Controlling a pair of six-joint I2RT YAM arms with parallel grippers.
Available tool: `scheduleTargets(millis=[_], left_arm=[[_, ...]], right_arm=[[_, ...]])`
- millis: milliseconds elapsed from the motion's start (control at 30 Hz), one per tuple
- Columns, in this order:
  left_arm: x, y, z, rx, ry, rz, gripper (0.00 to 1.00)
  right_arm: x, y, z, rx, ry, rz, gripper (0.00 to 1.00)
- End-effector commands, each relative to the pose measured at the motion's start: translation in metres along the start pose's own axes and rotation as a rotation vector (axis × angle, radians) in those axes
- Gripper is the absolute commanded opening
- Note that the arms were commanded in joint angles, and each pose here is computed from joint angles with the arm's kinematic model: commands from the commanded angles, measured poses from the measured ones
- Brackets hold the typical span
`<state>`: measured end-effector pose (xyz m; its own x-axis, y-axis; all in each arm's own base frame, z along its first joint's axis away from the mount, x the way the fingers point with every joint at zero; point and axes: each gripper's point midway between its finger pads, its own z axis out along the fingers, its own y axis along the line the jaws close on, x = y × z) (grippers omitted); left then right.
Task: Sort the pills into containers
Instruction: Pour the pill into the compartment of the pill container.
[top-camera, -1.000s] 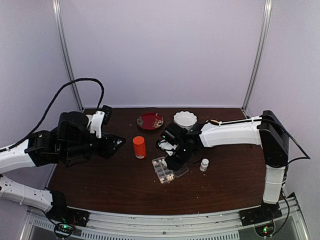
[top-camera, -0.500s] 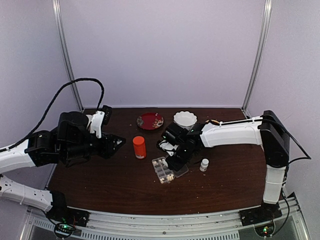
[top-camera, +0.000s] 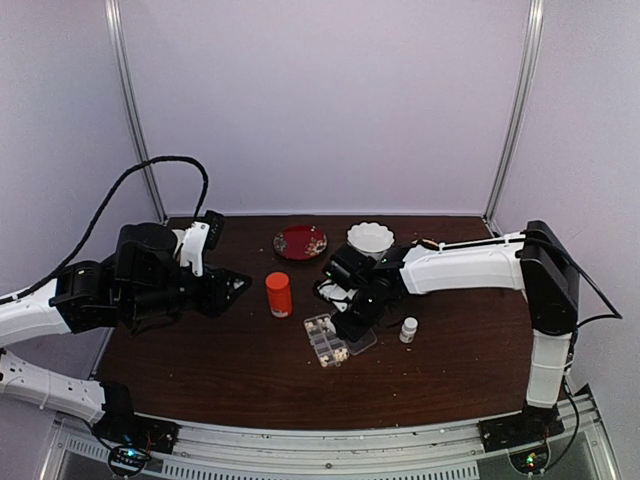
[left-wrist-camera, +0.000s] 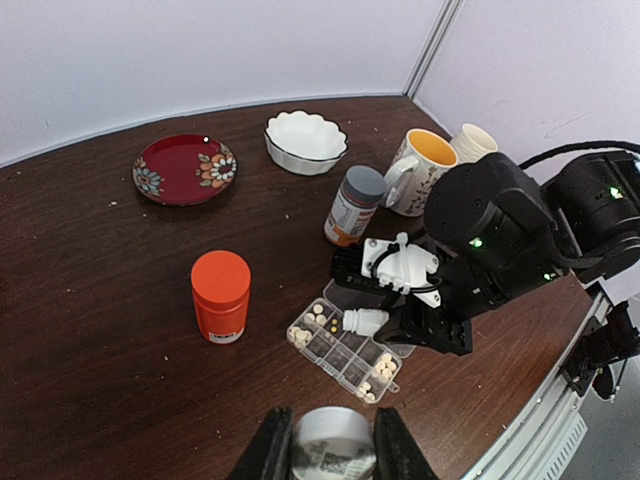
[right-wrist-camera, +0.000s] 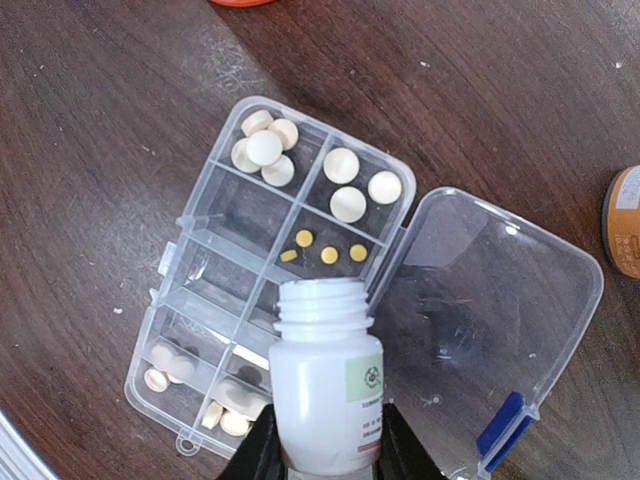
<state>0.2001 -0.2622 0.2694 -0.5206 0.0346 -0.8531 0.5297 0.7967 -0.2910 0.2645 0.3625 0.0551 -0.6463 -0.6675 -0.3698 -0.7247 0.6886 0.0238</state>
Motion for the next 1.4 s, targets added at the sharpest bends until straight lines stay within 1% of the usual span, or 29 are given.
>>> scheduleTargets(millis=[0, 33, 133, 233, 267, 333, 367, 467, 533, 567, 667, 700, 767, 800, 900, 1000, 1167, 1267, 1367], left_arm=[[-0.006, -0.001, 0.0, 0.007, -0.018, 0.0, 0.0], [-0.006, -0.001, 0.0, 0.007, -0.018, 0.001, 0.0], [-0.004, -0.001, 0.0, 0.009, -0.015, 0.0, 0.0], [-0.004, 0.0, 0.0, 0.007, -0.016, -0.001, 0.0], [-0.005, 0.0, -0.001, 0.009, -0.017, -0.001, 0.0], [-0.005, 0.0, -0.001, 0.008, -0.019, -0.002, 0.0], [-0.005, 0.0, 0.0, 0.008, -0.017, -0.002, 0.0], [-0.005, -0.001, 0.0, 0.012, -0.017, -0.002, 0.0], [-0.004, -0.001, 0.0, 0.013, -0.013, -0.002, 0.0], [-0.004, -0.001, 0.0, 0.012, -0.013, -0.003, 0.0], [-0.004, -0.001, -0.001, 0.012, -0.015, -0.006, 0.0], [-0.004, -0.001, -0.001, 0.012, -0.015, -0.005, 0.0], [-0.004, -0.001, -0.001, 0.014, -0.016, -0.007, 0.0], [-0.004, -0.001, -0.001, 0.012, -0.016, -0.007, 0.0], [-0.005, -0.001, -0.001, 0.013, -0.016, -0.006, 0.0], [-0.004, -0.001, -0.001, 0.015, -0.014, -0.008, 0.0], [-0.003, -0.001, -0.001, 0.017, -0.014, -0.008, 0.0], [-0.004, -0.001, -0.002, 0.015, -0.018, -0.008, 0.0], [-0.005, -0.001, -0.002, 0.018, -0.019, -0.011, 0.0]], right_arm=[[-0.009, 0.0, -0.005, -0.007, -0.028, 0.007, 0.0], [-0.008, 0.0, -0.005, -0.009, -0.038, 0.012, 0.0], [-0.004, -0.006, -0.004, 0.029, 0.007, 0.01, 0.0], [-0.013, -0.003, -0.014, 0.005, -0.084, 0.027, 0.0], [-0.014, -0.004, -0.016, 0.014, -0.088, 0.032, 0.0], [-0.009, -0.008, -0.013, 0.041, -0.021, 0.015, 0.0], [-0.01, -0.006, -0.013, 0.031, -0.019, 0.007, 0.0], [-0.013, -0.002, -0.013, 0.003, -0.072, 0.023, 0.0], [-0.006, -0.004, -0.008, 0.022, -0.007, 0.013, 0.0], [-0.006, -0.003, -0.008, 0.021, 0.005, 0.005, 0.0], [-0.011, 0.002, -0.012, -0.018, -0.075, 0.022, 0.0], [-0.012, 0.001, -0.013, -0.012, -0.073, 0.025, 0.0], [-0.009, -0.001, -0.011, 0.01, -0.023, 0.012, 0.0], [-0.009, 0.003, -0.01, -0.013, -0.023, 0.005, 0.0], [-0.015, 0.013, -0.014, -0.067, -0.078, 0.006, 0.0], [-0.012, 0.011, -0.01, -0.05, -0.039, -0.001, 0.0], [-0.016, 0.019, -0.015, -0.063, -0.082, -0.021, 0.0], [-0.013, 0.02, -0.008, -0.053, -0.029, -0.036, 0.0], [-0.018, 0.029, -0.011, -0.096, -0.072, -0.032, 0.0]])
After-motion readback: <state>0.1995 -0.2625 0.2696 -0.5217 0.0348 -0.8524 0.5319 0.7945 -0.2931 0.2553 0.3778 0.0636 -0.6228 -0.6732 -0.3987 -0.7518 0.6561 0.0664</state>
